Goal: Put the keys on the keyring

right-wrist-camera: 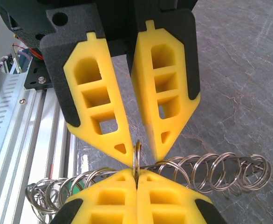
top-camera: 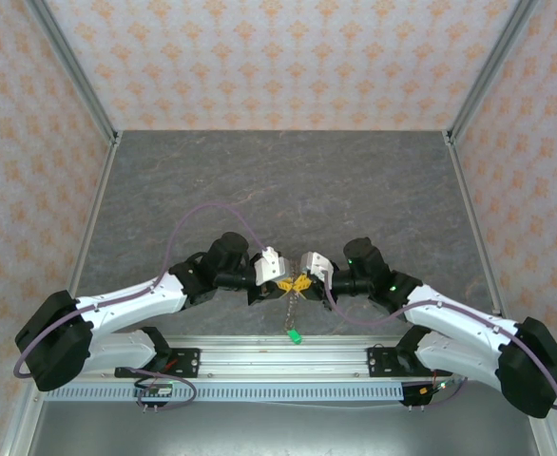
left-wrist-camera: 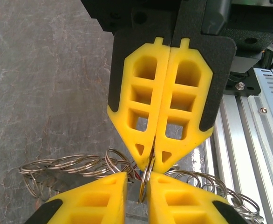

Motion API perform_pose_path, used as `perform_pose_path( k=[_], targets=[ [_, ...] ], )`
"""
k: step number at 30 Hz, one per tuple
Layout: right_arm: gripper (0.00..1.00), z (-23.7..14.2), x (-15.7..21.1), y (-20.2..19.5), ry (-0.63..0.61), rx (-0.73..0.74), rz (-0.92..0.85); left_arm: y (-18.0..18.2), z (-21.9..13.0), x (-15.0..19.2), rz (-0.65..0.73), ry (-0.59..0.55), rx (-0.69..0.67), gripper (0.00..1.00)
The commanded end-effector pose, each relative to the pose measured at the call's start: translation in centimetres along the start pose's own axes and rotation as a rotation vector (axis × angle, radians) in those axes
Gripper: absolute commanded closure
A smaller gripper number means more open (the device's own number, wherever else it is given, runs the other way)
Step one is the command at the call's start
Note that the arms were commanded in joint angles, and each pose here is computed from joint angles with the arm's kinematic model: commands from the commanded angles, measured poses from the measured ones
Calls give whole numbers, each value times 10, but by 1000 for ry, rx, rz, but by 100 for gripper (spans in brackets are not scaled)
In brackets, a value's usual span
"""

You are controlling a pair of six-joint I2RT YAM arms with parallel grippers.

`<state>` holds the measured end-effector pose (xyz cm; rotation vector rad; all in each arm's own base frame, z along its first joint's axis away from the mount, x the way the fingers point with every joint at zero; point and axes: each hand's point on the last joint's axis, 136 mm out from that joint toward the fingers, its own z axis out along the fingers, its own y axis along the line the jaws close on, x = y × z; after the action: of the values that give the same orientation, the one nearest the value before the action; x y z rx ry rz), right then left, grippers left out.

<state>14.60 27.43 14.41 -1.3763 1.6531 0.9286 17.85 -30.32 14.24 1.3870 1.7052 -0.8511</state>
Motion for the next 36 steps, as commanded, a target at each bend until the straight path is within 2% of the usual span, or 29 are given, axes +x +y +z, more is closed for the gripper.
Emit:
perform_pose_path(
  k=[1,6,10,13,18,36],
  targets=[
    [100,-9,-39,5,-118,-20,-83,1,2,-1,3,23,-6,84],
    [100,-10,-35,5,-114,-11,-83,0,2,-3,6,15,-5,100],
    [100,-10,-31,3,-117,5,-71,2,-1,-9,16,-8,-21,100],
    [94,-10,-25,-1,-112,34,-65,3,-3,-16,19,-39,-30,100],
    [91,-11,-24,0,-134,41,-53,2,-4,-25,21,-85,-23,100],
    [89,-9,-4,-9,-154,115,7,2,-3,-32,11,-119,-13,100]
  ],
)
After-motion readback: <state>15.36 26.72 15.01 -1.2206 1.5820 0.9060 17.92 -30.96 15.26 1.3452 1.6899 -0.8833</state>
